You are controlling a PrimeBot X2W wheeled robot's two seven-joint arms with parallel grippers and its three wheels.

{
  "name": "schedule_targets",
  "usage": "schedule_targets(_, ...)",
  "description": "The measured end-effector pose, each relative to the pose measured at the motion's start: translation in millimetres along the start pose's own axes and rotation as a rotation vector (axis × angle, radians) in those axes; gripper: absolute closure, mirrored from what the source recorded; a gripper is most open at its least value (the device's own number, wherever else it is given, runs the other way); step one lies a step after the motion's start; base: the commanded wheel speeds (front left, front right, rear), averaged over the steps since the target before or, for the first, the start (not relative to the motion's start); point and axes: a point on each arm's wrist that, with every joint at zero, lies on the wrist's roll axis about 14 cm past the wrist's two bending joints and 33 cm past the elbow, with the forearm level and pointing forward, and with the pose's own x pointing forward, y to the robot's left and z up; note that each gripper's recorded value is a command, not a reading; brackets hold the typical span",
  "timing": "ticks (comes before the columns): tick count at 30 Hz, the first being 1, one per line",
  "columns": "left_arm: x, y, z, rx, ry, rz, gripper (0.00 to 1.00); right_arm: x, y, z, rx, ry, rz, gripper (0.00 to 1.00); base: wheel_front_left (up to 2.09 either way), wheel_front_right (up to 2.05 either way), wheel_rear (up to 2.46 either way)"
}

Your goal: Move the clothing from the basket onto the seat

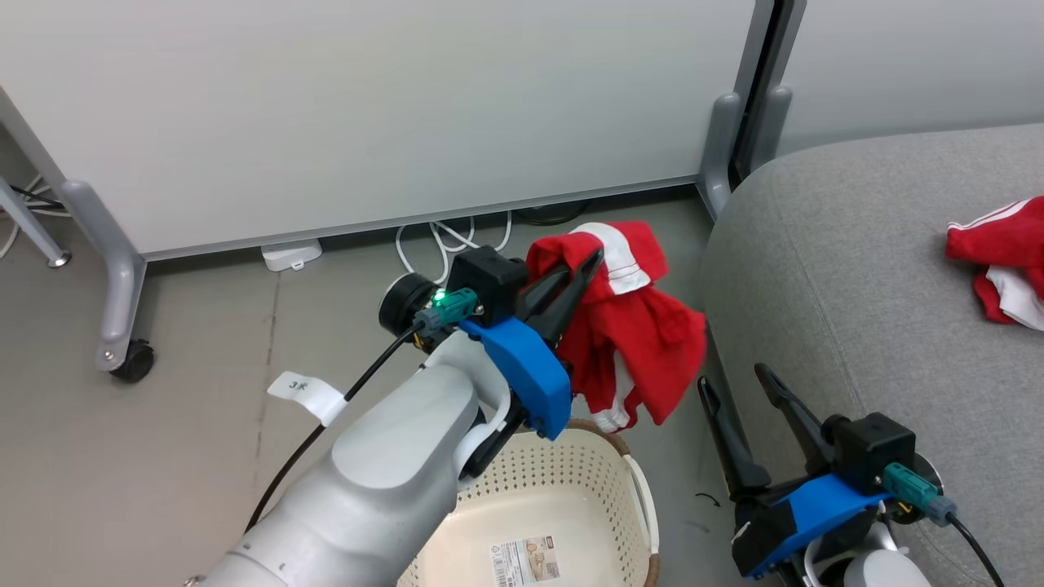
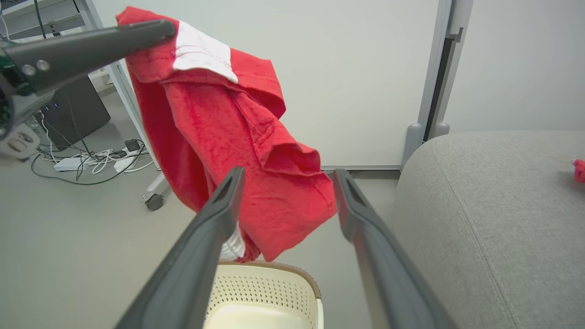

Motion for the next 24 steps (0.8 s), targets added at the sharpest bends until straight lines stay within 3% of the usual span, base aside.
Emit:
schedule_targets(15, 7.1, -18.4, 19.5, 0.028, -0.044, -0.063, 1.00, -0.6, 13.3, -5.8, -0.012, 0.042, 0.039, 0.00, 0.00, 0.00, 0.00)
schedule_targets(24, 11.4, -25.0, 18.4, 0.026, -0.040, -0.087, 1.00, 26.2, 29.4, -8.3, -0.080, 0.082, 0.107, 0.00, 0.00, 0.00, 0.00)
